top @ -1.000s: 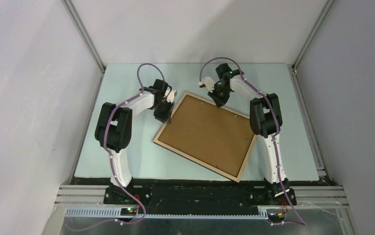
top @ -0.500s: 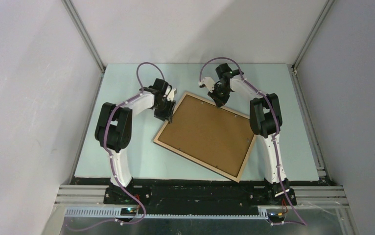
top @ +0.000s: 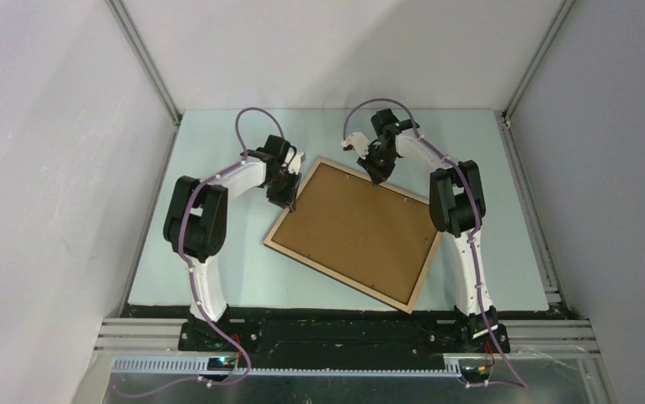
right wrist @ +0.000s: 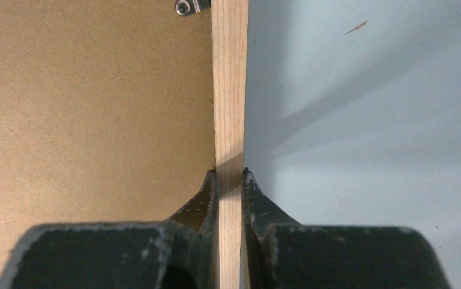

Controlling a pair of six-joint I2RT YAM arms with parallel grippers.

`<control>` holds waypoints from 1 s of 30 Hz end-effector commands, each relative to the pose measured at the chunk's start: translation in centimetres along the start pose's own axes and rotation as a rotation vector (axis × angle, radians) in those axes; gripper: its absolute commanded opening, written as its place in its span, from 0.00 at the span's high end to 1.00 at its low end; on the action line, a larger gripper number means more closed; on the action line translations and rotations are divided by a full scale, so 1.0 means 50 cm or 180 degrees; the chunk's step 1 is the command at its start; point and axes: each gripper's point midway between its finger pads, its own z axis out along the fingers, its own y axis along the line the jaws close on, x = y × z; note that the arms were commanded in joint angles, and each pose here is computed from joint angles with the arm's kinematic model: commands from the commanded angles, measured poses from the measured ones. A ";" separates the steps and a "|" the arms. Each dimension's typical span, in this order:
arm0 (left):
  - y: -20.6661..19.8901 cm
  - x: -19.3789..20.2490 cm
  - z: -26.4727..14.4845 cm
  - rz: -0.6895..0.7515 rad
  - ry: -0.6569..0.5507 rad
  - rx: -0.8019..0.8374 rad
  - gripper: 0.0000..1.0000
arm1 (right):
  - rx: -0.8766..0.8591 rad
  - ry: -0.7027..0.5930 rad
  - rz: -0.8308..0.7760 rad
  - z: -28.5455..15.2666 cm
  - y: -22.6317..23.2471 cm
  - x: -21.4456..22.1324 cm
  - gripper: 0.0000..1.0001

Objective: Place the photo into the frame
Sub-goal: Install the photo frame at the center of the board.

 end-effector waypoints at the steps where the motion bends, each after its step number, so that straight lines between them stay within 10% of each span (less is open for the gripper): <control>1: 0.047 -0.014 -0.009 -0.0032 -0.0120 -0.0277 0.71 | -0.0202 0.0162 -0.0008 0.060 0.049 0.023 1.00; 10: 0.069 0.005 -0.008 -0.0148 -0.0065 -0.0249 0.86 | -0.0202 0.0177 -0.0010 0.062 0.050 0.026 1.00; 17: 0.052 0.000 -0.026 -0.0104 -0.0130 -0.0066 0.60 | -0.0200 0.0189 -0.0012 0.064 0.049 0.028 1.00; 30: 0.047 -0.002 -0.028 -0.0083 -0.0141 -0.0021 0.50 | -0.0198 0.0193 -0.0017 0.064 0.050 0.028 1.00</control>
